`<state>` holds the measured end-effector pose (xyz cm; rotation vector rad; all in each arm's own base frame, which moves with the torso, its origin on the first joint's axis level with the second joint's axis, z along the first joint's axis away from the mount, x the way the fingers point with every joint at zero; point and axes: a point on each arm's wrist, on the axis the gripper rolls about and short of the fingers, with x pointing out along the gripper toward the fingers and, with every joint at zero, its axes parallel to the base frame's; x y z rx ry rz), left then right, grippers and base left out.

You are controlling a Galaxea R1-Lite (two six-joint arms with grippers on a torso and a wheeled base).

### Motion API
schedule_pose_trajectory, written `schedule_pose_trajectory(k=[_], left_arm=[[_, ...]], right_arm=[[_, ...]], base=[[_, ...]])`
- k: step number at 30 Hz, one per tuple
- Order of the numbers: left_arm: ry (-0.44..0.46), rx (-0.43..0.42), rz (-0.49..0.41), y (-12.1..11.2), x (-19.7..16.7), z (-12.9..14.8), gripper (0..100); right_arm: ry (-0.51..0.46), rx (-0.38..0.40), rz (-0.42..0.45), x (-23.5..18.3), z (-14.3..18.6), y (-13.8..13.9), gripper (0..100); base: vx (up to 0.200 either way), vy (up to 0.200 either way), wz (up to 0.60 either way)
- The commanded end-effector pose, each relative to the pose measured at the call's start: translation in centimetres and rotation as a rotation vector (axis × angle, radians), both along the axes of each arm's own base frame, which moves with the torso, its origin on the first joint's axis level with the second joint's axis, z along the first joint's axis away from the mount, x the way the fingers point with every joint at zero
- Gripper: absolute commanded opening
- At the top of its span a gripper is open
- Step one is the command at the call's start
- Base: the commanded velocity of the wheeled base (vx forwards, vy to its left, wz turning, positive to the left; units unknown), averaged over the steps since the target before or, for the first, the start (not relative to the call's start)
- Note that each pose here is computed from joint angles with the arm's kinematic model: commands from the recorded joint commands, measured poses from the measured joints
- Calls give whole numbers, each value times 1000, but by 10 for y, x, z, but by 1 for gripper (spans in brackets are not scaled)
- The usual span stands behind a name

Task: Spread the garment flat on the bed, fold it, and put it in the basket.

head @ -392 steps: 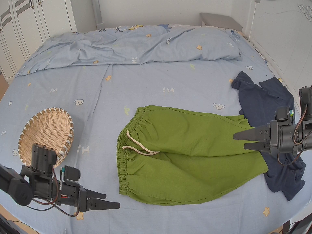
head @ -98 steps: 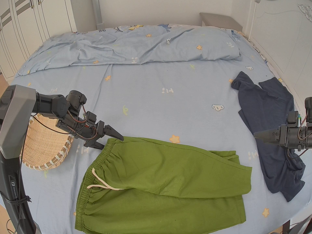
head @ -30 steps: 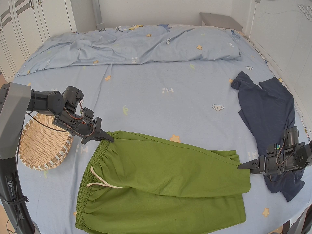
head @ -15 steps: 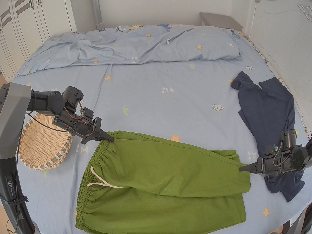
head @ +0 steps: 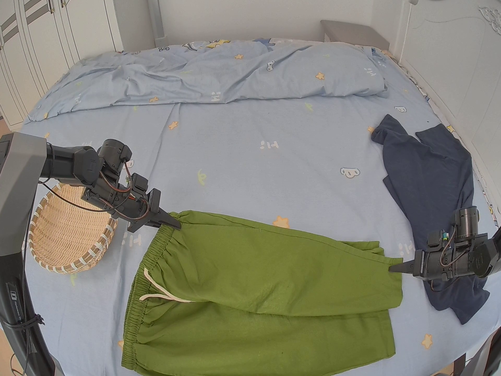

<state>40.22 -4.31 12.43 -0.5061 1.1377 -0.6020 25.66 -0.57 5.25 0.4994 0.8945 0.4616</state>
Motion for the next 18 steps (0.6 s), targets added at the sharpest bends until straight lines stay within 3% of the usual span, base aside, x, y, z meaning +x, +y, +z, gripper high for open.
schedule_pose_trajectory(k=[1, 5, 10, 18], left_arm=[[-28, -2, 5, 3, -16, 18, 0], [-57, -5, 9, 6, -31, 34, 0], [-91, -9, 26, 13, -44, 50, 0], [-137, -11, 54, 24, -59, 67, 0]], right_arm=[[-101, -37, 10, -15, 24, 14, 0], [-203, -71, -6, -28, 52, 26, 0], [-323, -50, -13, -41, 85, 37, 0], [-462, -57, -44, -30, 122, 47, 0]], base=[[0, 0, 0], [0, 0, 0], [0, 0, 0], [0, 0, 0]])
